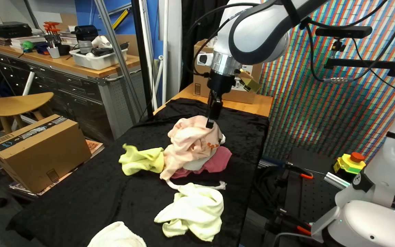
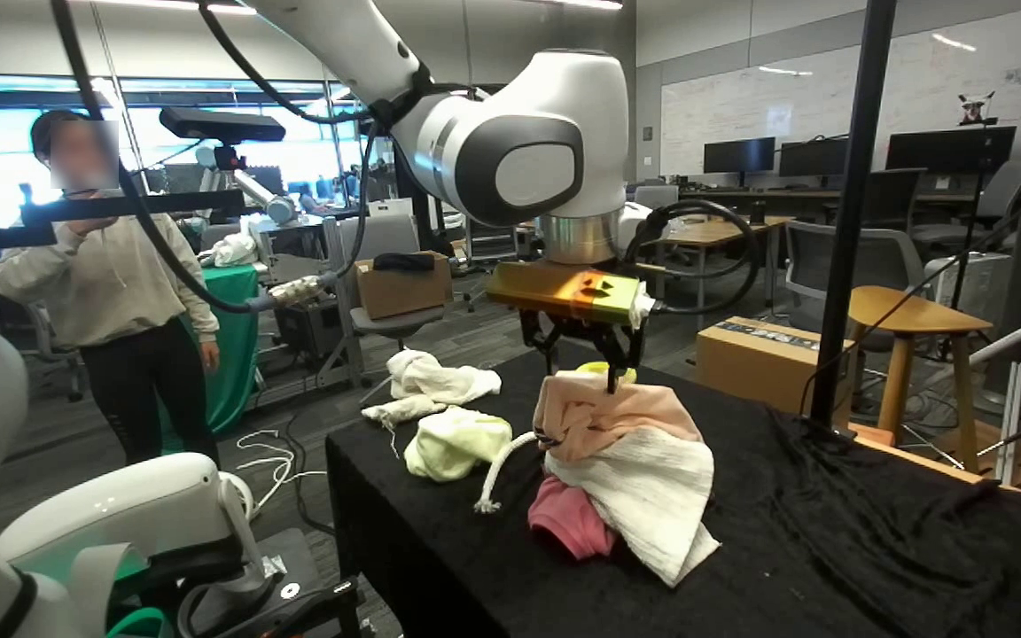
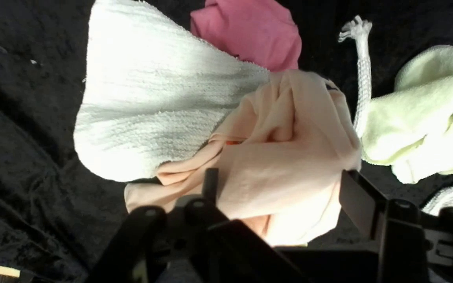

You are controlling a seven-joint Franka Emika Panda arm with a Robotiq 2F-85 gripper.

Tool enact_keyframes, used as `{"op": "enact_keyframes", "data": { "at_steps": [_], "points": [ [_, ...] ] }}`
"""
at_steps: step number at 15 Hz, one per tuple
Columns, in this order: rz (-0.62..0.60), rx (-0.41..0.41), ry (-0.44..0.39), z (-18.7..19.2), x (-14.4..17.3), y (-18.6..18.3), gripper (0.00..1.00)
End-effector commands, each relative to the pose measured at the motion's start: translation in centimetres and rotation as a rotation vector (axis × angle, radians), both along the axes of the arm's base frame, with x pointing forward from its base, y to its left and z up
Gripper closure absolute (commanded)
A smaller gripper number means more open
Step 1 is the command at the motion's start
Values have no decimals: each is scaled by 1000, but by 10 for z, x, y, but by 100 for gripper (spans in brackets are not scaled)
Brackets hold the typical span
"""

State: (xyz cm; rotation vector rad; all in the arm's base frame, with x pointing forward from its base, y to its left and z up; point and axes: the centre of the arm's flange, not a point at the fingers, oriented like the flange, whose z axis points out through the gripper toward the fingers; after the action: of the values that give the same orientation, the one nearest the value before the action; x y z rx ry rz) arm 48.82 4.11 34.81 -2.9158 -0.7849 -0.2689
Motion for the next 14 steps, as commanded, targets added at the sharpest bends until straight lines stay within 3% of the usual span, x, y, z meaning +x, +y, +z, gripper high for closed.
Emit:
{"op": "enact_keyframes", "data": {
  "at_steps": [1, 7, 14],
  "points": [
    [7, -28, 12, 7, 1, 3, 0],
    [63, -70, 2, 18, 5, 23, 0],
    [218, -85, 49, 38, 26, 97, 0]
  ]
}}
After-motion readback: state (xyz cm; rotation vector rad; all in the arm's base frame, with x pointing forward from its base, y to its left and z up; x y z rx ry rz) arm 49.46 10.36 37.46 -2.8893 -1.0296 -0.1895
